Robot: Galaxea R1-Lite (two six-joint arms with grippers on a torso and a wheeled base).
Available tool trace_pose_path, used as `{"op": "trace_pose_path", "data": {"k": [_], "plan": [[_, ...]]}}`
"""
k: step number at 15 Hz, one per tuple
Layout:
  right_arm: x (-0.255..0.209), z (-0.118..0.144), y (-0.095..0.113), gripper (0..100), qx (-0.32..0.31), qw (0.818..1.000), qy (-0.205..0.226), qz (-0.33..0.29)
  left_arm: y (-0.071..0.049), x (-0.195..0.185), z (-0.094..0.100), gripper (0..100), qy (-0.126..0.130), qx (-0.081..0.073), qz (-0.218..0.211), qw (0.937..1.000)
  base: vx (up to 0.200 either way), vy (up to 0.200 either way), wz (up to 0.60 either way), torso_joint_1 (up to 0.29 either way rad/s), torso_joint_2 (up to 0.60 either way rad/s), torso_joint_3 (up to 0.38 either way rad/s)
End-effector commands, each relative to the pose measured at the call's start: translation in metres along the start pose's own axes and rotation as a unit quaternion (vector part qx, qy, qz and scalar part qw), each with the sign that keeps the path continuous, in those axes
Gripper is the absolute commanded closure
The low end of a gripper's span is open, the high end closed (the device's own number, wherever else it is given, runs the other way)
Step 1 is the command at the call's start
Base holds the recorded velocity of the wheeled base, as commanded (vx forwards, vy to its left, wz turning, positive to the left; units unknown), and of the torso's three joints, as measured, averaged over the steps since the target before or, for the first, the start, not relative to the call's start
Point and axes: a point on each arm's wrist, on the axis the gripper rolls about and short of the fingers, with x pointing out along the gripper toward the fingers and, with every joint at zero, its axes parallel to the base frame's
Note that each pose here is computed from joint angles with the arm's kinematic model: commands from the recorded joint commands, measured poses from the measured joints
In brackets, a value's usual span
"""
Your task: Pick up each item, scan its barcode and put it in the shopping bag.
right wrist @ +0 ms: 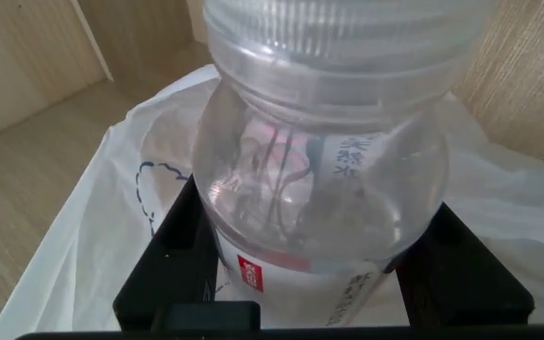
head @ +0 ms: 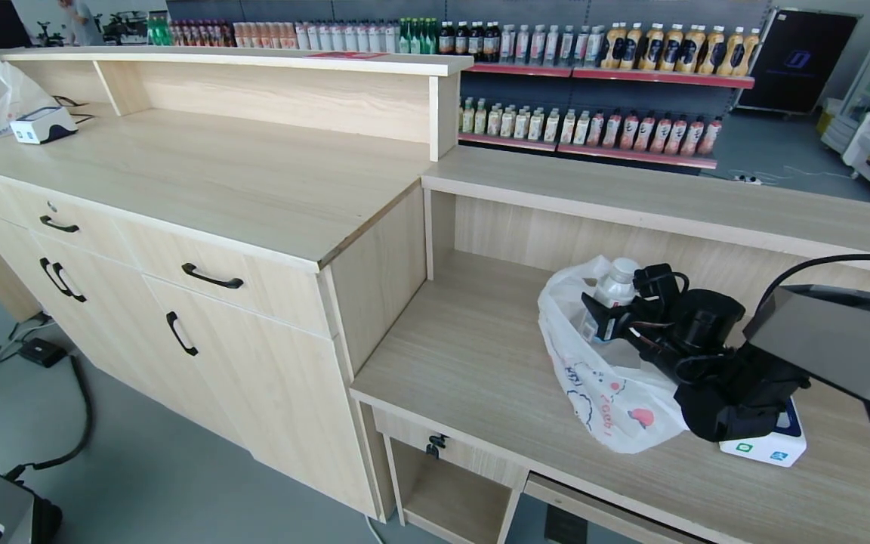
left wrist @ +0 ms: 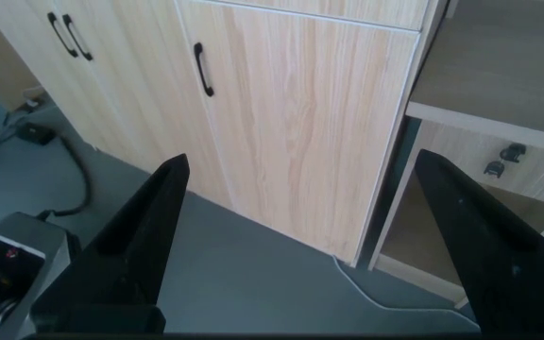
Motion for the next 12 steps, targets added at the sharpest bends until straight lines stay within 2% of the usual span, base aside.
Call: {"op": "trace_pose_path", "data": {"k": [1,8,9,12], "plan": [[0.004,-0.013,0.003,100,0.000,1.000,0.010,0.005,0.000,0.000,0.000,0,0.000,0.000,0.000,1.0000,0.000,0.000,0.00,0.000,0.00,0.000],[0.008,-0.026,0.002,100,0.003,1.000,0.019,0.005,0.000,0.000,0.000,0,0.000,0.000,0.000,1.0000,0.000,0.000,0.00,0.000,0.00,0.000],[0.008,-0.026,0.002,0,0.003,1.000,0.020,0.005,0.000,0.000,0.000,0,0.000,0.000,0.000,1.0000,0.000,0.000,0.00,0.000,0.00,0.000],[0.006,-0.024,0.001,0,0.003,1.000,0.020,0.004,0.000,0.000,0.000,0,0.000,0.000,0.000,1.0000,0.000,0.000,0.00,0.000,0.00,0.000]]}}
